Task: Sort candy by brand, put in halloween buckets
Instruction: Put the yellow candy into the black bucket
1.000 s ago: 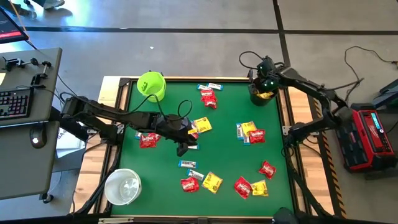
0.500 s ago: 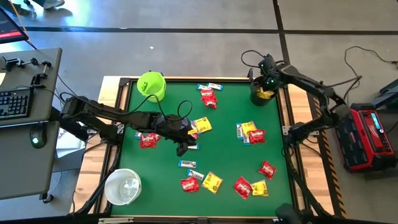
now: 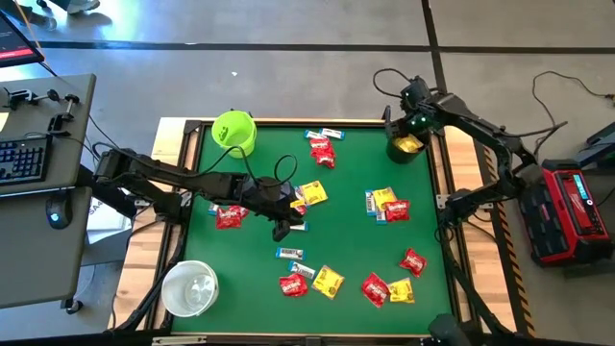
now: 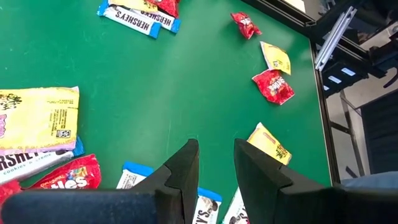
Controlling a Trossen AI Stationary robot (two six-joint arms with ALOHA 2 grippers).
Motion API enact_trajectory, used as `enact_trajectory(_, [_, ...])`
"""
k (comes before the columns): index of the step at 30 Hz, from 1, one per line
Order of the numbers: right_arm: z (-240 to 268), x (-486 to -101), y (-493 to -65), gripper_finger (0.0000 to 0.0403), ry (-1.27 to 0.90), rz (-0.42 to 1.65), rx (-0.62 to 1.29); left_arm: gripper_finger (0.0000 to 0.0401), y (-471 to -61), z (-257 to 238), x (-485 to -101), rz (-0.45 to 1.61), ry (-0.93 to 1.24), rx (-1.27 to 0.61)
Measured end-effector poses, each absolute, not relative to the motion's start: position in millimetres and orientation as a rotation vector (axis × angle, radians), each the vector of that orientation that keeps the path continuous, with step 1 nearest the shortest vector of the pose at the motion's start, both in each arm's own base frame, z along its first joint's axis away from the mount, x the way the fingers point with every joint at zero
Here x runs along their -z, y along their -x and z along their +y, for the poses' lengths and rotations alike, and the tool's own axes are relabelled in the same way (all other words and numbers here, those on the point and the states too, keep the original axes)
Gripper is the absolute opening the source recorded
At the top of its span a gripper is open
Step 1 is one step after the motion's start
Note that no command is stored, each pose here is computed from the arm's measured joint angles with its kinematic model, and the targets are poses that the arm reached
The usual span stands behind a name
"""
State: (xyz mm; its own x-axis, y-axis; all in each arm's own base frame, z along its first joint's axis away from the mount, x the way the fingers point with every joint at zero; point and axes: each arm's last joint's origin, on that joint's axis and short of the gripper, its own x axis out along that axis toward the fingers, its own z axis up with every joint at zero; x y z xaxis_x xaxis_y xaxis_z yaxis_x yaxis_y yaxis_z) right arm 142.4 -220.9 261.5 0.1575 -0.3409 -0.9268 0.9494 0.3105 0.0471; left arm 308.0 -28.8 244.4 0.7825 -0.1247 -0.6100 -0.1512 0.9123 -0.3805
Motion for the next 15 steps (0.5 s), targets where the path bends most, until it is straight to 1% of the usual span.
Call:
enact_trajectory(3, [-222,-262,-143,0.0036,-0.771,0.982,1.064,0.0092,-308,-29,-244,0.677,0.424,-0.012])
enact_trajectory(4, [-222,-262,-143,0.0019,-0.765,0.982,1.058,0.0092,-308,-29,-244,0.677,0.424,-0.012])
enact_trajectory(5, [-223,-262,-143,0.0013,-0.762,0.983,1.055,0.0092,-308,-29,-244,0.677,0.424,-0.012])
enact_trajectory(7, [-222,-262,-143,0.0016,-0.768,0.982,1.038,0.0092,-308,-29,-244,0.676,0.424,-0.012])
enact_trajectory(9, [-217,-267,-141,0.0008,-0.767,0.975,1.007,0.0092,-308,-29,-245,0.676,0.43,-0.008])
enact_trajectory(12, [-203,-284,-139,0.0003,-0.719,0.914,0.985,0.0088,-308,-31,-245,0.678,0.449,0.017])
enact_trajectory(15, [-182,-302,-140,0.0001,-0.672,0.844,0.946,0.0076,-308,-35,-245,0.686,0.456,0.044])
